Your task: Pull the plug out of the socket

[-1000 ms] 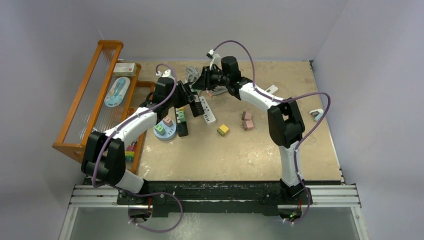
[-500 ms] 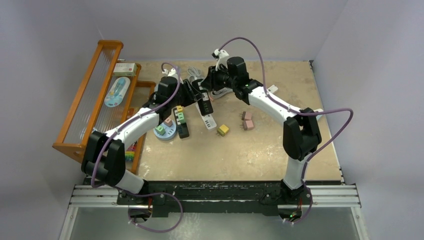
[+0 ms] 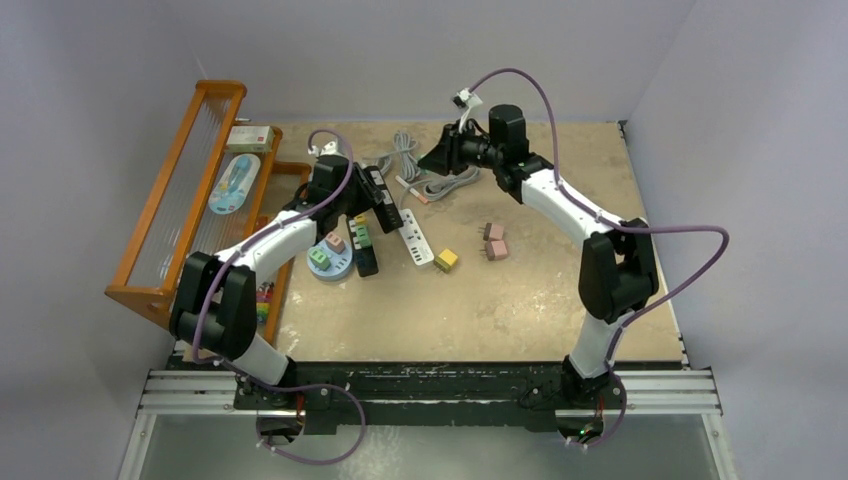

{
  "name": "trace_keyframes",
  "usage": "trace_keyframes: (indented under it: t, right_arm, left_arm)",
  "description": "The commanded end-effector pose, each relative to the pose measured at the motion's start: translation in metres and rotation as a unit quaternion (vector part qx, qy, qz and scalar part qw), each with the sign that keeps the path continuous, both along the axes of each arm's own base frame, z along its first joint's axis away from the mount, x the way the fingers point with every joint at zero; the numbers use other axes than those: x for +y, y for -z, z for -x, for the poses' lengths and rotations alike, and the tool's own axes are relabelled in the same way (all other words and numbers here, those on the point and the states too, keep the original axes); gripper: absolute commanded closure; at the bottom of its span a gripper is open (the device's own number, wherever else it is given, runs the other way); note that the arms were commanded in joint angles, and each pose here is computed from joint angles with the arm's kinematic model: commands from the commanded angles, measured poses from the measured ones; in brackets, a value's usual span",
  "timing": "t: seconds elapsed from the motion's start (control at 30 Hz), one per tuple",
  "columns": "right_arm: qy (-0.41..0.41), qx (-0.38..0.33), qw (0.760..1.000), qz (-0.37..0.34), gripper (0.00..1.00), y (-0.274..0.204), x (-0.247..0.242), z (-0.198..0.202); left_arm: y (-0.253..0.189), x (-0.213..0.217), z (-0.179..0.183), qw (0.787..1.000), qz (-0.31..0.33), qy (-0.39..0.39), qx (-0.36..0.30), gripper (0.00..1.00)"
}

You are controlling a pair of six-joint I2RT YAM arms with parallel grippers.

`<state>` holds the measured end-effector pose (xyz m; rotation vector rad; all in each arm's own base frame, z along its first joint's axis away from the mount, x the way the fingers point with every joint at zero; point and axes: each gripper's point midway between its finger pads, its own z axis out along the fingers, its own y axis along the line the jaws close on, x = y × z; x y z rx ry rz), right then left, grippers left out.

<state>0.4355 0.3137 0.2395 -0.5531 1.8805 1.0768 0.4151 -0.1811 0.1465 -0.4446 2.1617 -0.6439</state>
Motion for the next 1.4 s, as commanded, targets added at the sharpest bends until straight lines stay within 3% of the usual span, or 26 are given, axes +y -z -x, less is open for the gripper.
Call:
trace_keyframes:
  t: [0.0,0.27,0.5,0.77,1.37]
  right_arm:
    - [0.036,-0.071,0.997,0.019,1.00,-0.044,-0.009,-0.003]
    - [0.106,-0.086,0.990,0.046,1.00,-0.047,-0.036,-0.006]
    - [0.072,-0.048,0.996,-0.006,1.00,-0.032,-0.043,0.011]
    - [0.091,-0.028,0.995,-0.039,1.00,-0.027,-0.086,0.014]
    - [0.134,0.001,0.991,-0.025,1.00,0.003,-0.105,0.023]
  left_arm:
    - [-0.025,-0.002,-0.015,0.999,0.003,-0.008,-0.045,1.00]
    - [-0.027,-0.002,-0.020,0.999,-0.004,-0.006,-0.051,1.00]
    - [-0.027,-0.009,-0.028,0.999,-0.004,0.004,-0.050,1.00]
    - [-0.041,-0.013,-0.045,0.998,0.001,-0.003,-0.066,1.00]
    - [-0.060,-0.060,-0.087,0.995,0.040,0.017,-0.089,1.00]
